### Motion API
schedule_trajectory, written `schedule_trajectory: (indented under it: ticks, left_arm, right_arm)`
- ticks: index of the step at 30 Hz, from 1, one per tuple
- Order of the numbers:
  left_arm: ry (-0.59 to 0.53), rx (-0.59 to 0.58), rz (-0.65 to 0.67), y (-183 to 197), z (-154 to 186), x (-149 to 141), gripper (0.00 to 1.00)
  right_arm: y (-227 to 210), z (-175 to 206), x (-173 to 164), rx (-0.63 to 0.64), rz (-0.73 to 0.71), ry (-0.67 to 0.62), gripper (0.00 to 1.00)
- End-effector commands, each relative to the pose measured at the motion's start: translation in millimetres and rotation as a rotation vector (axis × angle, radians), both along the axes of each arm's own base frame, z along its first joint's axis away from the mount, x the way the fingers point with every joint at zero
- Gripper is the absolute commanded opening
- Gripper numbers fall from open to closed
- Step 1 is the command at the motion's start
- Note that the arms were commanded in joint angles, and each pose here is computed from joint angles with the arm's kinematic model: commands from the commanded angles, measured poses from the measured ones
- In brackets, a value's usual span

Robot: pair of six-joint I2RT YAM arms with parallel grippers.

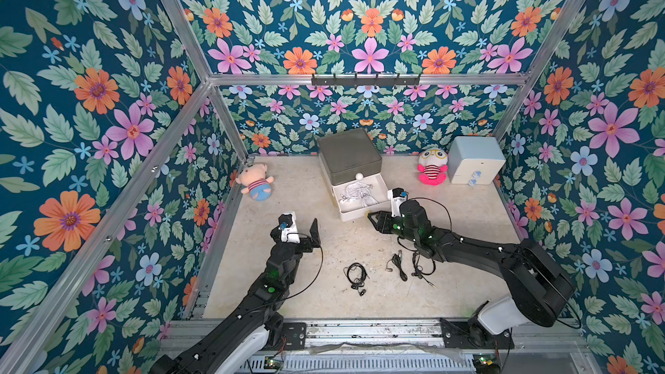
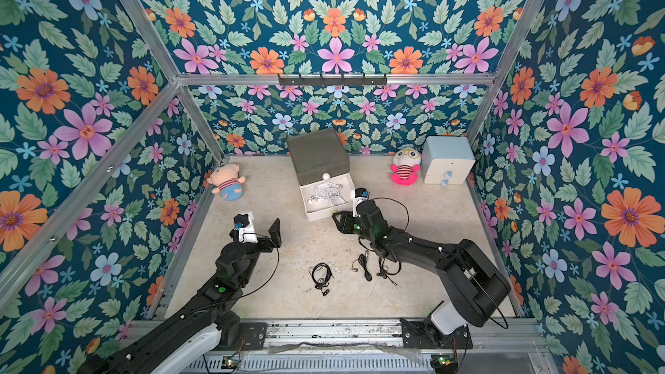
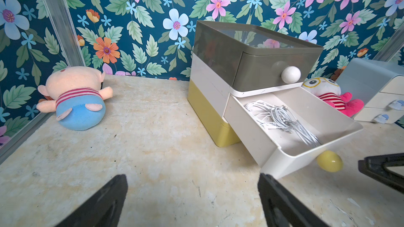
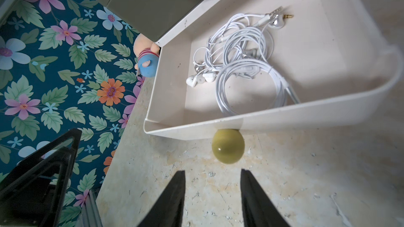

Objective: Place the wired earphones into the drawer by color
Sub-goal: Place the wired earphones in the drawer, then close the drawer of the storage box.

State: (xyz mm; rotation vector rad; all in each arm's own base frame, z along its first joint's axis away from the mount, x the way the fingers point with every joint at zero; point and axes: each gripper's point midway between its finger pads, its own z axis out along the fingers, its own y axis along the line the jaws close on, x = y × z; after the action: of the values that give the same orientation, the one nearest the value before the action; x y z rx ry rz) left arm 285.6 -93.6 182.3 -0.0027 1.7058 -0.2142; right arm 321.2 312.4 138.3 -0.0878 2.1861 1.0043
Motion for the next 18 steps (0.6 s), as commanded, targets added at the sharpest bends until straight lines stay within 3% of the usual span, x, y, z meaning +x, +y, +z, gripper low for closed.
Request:
schedule_trajectory:
  ticks: [1,18]
  left_arm:
    - [-0.019,-0.003,0.0,0.1,5.7,0.5,0.99]
    - [-0.021,-0.004,-0.006,-1.0,6.3,0.5,0.99]
  right_arm:
    - [2.9,2.7,8.4,0.015,-0.027,-0.008,0.45]
    - [13.6,-26.8,25.5,-0.047,-0.043,0.046,0.34]
